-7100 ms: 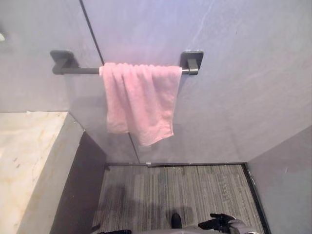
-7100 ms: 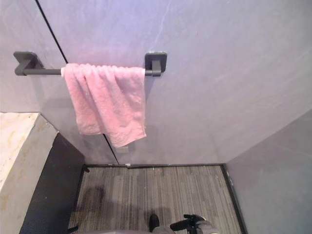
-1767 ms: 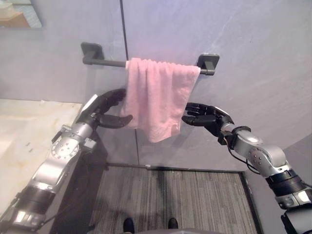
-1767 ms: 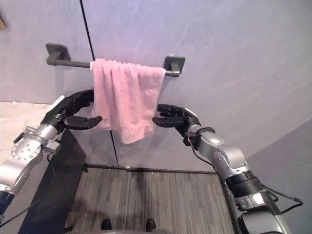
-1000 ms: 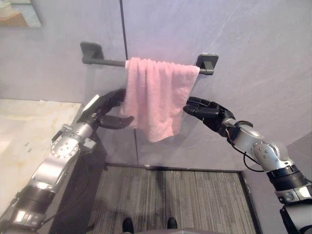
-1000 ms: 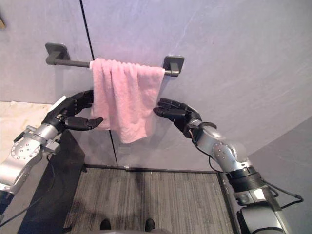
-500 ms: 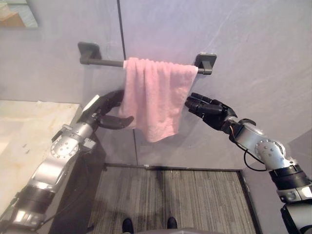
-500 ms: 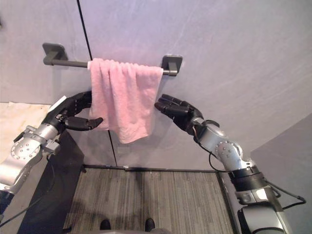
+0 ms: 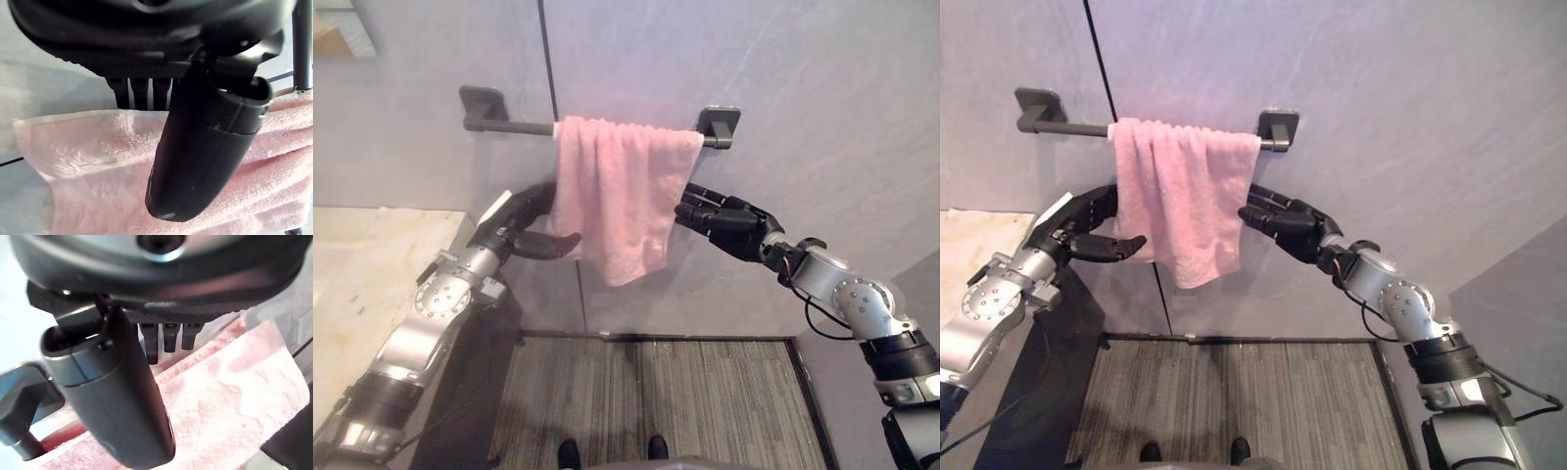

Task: Organize the bathroom.

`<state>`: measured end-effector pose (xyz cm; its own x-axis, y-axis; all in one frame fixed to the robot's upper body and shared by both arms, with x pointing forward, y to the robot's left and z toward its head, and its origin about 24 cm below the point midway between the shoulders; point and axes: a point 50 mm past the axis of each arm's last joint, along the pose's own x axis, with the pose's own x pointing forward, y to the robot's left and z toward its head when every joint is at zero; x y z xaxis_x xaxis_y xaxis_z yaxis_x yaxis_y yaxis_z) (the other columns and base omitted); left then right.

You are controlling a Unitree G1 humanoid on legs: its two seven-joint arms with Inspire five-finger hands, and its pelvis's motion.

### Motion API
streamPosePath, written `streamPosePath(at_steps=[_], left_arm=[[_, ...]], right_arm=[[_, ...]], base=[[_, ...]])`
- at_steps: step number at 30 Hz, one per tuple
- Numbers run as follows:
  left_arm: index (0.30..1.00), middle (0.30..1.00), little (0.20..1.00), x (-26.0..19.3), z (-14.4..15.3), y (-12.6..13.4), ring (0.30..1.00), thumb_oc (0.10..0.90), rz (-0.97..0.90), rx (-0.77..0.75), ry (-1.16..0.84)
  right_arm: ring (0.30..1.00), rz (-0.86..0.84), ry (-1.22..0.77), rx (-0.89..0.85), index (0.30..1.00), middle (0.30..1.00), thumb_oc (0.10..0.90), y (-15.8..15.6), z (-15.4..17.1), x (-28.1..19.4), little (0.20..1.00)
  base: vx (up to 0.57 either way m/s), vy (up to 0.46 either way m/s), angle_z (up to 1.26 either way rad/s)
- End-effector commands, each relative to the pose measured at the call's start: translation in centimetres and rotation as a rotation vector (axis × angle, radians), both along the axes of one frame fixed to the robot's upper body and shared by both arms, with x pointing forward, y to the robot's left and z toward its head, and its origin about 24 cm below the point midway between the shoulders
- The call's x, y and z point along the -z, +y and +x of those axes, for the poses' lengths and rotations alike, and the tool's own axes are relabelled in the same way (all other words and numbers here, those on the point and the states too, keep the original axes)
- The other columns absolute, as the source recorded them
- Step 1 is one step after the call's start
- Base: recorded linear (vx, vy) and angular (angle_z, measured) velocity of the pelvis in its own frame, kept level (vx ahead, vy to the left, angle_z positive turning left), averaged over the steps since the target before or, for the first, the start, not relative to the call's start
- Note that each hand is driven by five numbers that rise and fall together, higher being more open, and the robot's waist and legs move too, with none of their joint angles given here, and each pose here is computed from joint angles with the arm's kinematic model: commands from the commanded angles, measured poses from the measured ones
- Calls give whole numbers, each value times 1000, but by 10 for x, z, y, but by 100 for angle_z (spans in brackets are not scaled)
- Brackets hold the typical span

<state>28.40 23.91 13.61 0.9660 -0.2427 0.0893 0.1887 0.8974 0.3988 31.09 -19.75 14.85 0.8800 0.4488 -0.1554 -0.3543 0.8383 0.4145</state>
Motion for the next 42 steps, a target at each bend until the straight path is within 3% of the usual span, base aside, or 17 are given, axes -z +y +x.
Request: streamPosePath(at_steps=[1,9,18,31,32,33,34,35,42], left_arm=[[900,900,900,-58,18,-2,900,800,-24,-8,-251],[900,900,900,-61,19,-2,900,800,-63,-42,-276],[900,900,900,-60,19,-8,900,800,-73,-38,-276],[900,900,900,-57,22,-14,900,800,-94,-10,-259],[846,846,846,-57,22,-15,846,764,-94,-6,-257],[709,709,709,-57,22,-15,709,673,-93,-5,-256],[531,531,531,-57,22,-16,531,554,-92,-1,-253],[300,300,300,-55,23,-16,300,400,-94,0,-246],[300,300,300,-53,22,-16,300,400,-95,-5,-231]], right_arm=[[900,-5,-272,-72,900,900,800,-7,-1,-64,900],[900,-88,-219,-134,900,900,800,-1,-2,-42,900],[900,-210,-210,-208,900,900,800,28,0,-27,900],[900,-197,-192,-216,900,900,800,56,6,-17,900],[900,-194,-192,-215,900,900,800,58,6,-18,900],[900,-193,-193,-216,900,900,800,59,6,-18,900],[582,-194,-194,-212,582,582,588,60,7,-18,582],[300,-206,-198,-200,300,300,400,60,7,-19,300],[300,-254,-216,-174,300,300,400,56,7,-20,300]], base=[[-12,-5,-4],[-1,-1,0],[0,0,0],[1,0,0],[4,5,4],[4,7,4],[3,6,4],[0,0,0],[0,0,0]])
